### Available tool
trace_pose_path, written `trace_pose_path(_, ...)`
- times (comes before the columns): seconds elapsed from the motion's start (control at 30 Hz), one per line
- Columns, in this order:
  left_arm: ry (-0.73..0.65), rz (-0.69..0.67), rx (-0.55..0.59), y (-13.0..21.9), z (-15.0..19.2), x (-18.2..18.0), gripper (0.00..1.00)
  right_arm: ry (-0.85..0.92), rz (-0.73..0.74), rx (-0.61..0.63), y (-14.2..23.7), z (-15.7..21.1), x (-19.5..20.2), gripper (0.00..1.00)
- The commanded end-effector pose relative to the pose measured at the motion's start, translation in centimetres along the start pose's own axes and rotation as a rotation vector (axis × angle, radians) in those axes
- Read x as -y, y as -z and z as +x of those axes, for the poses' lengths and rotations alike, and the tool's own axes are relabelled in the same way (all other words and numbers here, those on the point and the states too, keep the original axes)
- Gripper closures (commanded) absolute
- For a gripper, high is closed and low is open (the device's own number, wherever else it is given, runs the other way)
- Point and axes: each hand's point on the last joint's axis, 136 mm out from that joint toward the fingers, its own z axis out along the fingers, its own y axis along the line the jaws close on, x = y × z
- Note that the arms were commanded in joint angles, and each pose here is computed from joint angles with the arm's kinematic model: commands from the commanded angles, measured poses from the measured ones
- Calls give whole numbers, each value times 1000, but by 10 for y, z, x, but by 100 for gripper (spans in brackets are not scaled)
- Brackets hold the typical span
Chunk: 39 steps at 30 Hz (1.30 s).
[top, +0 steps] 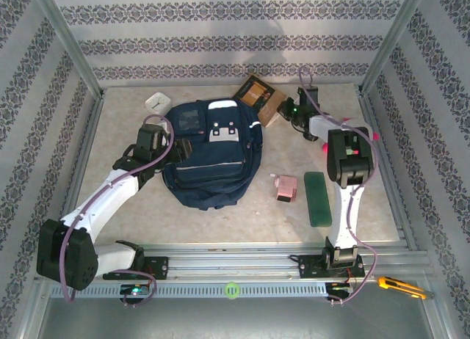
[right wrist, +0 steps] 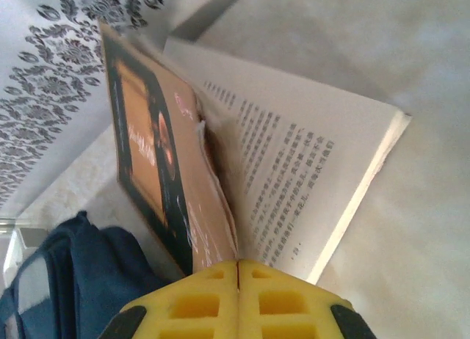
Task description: Pack the student bag
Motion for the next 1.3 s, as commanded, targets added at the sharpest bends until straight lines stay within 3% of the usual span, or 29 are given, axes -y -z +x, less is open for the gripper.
trace_pose_path(0.0, 12, 17, 19, 9, -6, 3, 39, -22, 40, 71, 28, 4, 3, 100)
trace_pose_path(0.3, -19, 117, 4, 2, 1, 45, 41, -68, 90, 39, 88, 67, 24, 100)
trace_pose_path(0.67, -107, 239, -44, -32, 18, 116, 41, -55, 122, -92, 152, 149, 48, 100)
trace_pose_path(0.7, -116, 250, -46, -37, 19, 124, 41, -43, 128, -105, 157, 151, 47, 91)
trace_pose_path(0.8, -133, 283, -46, -53, 18, 149, 41, 34, 150, -131, 170, 143, 39, 66)
trace_pose_path(0.83, -150, 295, -50, -61, 18, 160, 41, 61, 156, -134, 173, 136, 36, 62)
trace_pose_path(1.03, -254, 354, -86, -109, 19, 218, 42, 139, 196, -175, 162, 90, 35, 52)
trace_pose_path(1.27, -328, 358, -108, -167, 23, 256, 42, 177, 279, -220, 118, 45, 54, 51)
